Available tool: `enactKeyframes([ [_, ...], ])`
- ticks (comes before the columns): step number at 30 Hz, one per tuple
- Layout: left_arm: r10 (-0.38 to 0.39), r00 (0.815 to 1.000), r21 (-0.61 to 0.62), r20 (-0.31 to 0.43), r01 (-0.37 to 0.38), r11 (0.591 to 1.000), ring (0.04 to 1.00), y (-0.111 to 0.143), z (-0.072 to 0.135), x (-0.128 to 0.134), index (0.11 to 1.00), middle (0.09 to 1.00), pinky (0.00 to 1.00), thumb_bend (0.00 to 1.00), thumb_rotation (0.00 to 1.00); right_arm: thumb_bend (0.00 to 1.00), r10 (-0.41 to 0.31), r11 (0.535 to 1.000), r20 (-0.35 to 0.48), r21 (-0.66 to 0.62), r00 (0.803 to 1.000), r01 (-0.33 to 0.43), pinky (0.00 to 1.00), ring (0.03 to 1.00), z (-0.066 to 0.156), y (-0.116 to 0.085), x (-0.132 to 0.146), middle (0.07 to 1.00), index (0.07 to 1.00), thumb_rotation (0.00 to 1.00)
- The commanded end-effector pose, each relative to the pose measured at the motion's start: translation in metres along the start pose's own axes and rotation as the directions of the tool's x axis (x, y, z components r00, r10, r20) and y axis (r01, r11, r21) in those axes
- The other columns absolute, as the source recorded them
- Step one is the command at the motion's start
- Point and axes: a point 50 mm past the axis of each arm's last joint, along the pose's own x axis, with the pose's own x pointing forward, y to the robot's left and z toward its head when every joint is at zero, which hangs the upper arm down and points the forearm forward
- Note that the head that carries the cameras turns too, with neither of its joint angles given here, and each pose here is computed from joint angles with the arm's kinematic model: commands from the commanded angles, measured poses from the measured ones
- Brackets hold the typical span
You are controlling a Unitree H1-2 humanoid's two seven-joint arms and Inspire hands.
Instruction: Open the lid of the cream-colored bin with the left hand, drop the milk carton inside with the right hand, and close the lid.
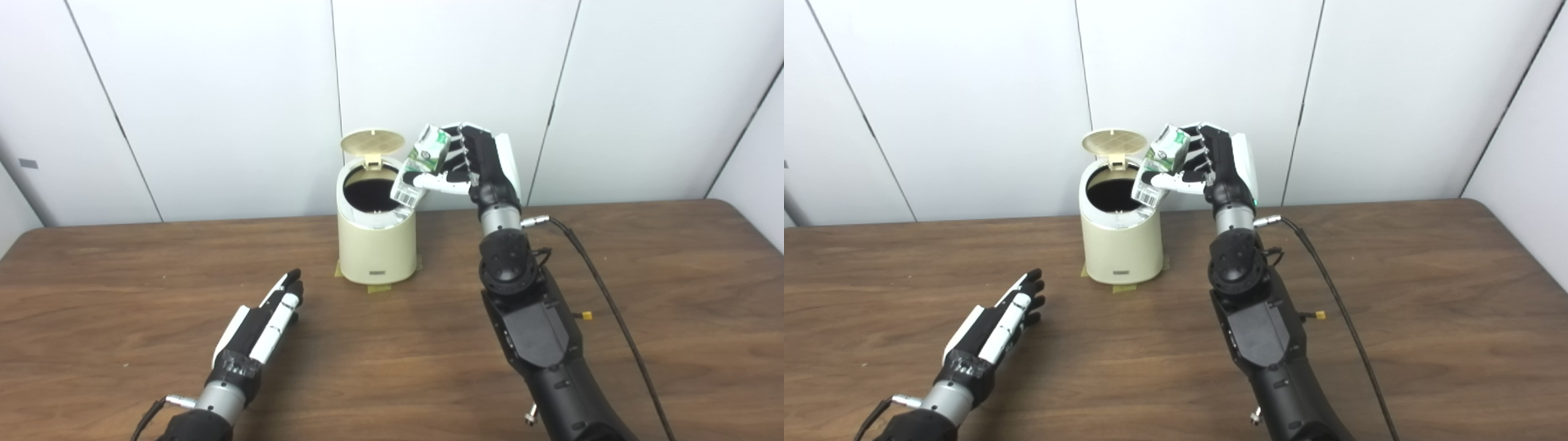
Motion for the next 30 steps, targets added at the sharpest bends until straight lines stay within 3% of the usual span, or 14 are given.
enactKeyframes([
  [1, -0.001, 0.999, 0.009, 0.036, 0.000, 1.000, 0.959, -0.002, 0.008, 0.003, 1.000, 0.982, 0.94, 0.57, 0.91, 0.51, -0.041, 0.999, 0.133, 0.019, 0.990, 0.039, 0.26, 0.348, 0.040, 0.001, 0.017, 0.480, 0.557, 0.00],
  [13, 0.002, 1.000, 0.013, 0.021, -0.002, 1.000, 0.973, -0.004, 0.006, 0.001, 1.000, 0.990, 0.97, 0.56, 0.92, 0.51, -0.010, 0.997, 0.144, 0.072, 0.990, -0.001, 0.27, 0.348, 0.055, 0.018, 0.016, 0.480, 0.557, 0.00],
  [22, -0.003, 1.000, 0.001, 0.019, 0.003, 1.000, 0.965, -0.006, 0.005, 0.004, 1.000, 0.993, 0.93, 0.57, 0.89, 0.51, 0.014, 0.996, 0.171, 0.083, 0.985, -0.028, 0.27, 0.354, 0.070, 0.027, 0.009, 0.476, 0.537, 0.00],
  [30, -0.011, 1.000, -0.003, 0.020, 0.011, 1.000, 0.964, -0.010, 0.005, 0.004, 1.000, 0.996, 0.92, 0.56, 0.89, 0.51, 0.001, 0.997, 0.156, 0.080, 0.988, -0.014, 0.26, 0.349, 0.067, 0.029, 0.007, 0.482, 0.555, 0.00],
])
